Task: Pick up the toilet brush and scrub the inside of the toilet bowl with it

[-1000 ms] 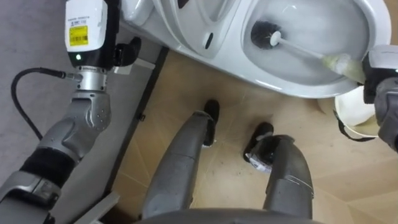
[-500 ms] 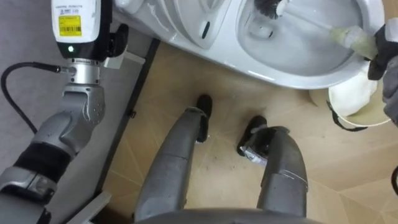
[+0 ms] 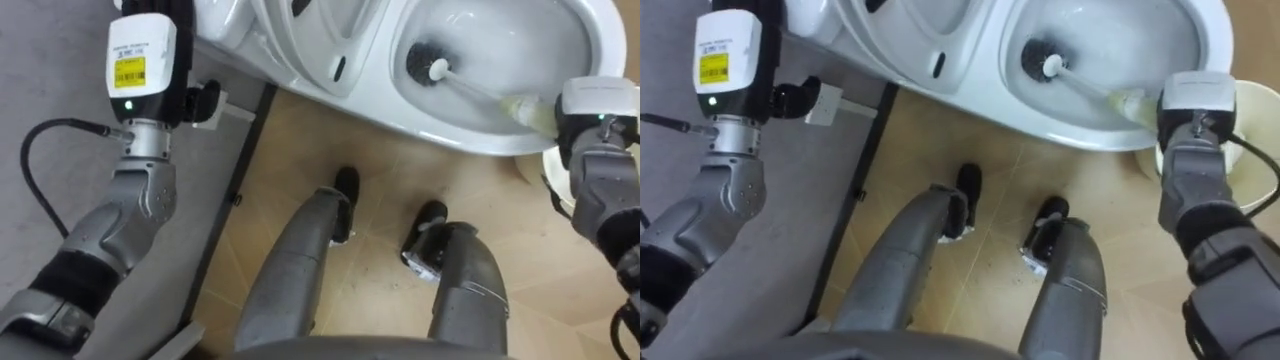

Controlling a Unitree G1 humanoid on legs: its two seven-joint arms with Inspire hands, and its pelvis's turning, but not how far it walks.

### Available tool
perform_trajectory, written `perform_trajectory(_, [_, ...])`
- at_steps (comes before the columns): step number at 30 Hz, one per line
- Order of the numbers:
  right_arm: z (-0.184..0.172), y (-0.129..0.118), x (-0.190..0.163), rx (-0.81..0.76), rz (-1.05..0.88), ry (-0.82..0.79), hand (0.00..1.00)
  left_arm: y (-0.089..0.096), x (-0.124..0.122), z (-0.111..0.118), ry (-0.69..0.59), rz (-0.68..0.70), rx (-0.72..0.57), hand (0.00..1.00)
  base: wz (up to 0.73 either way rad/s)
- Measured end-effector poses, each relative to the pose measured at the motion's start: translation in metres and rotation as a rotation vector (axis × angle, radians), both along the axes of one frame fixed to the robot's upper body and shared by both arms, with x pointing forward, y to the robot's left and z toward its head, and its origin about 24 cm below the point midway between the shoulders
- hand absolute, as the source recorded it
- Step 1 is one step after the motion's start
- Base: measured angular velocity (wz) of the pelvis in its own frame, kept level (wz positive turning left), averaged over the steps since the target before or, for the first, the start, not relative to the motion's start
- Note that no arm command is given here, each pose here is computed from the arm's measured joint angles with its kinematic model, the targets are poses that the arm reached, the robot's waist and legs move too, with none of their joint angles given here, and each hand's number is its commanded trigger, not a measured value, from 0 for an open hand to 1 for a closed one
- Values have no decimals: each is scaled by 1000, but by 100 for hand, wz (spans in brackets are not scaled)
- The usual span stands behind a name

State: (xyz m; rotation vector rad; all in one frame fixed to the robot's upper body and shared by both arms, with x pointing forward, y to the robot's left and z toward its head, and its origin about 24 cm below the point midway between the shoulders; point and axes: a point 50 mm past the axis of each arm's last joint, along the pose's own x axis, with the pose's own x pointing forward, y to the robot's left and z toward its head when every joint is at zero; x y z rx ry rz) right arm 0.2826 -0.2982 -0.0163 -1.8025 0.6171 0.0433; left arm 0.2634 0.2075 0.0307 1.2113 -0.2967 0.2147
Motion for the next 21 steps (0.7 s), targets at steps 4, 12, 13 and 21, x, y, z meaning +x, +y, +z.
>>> perform_trajectory(4, [7, -9, 5, -2, -26, 2, 100, 1, 1, 1, -6, 0, -16, 0, -6])
perform_trajectory(12, [21, -33, 13, 228, -168, -66, 100, -5, 16, 22, -96, -22, -3, 0, 12])
perform_trajectory(13, [22, -34, 14, 237, -171, -75, 100, -5, 16, 22, -101, -20, 0, 0, 10])
perform_trajectory(21, [37, -40, 20, 115, -106, -115, 100, -5, 15, 23, -101, -12, 56, 0, -1])
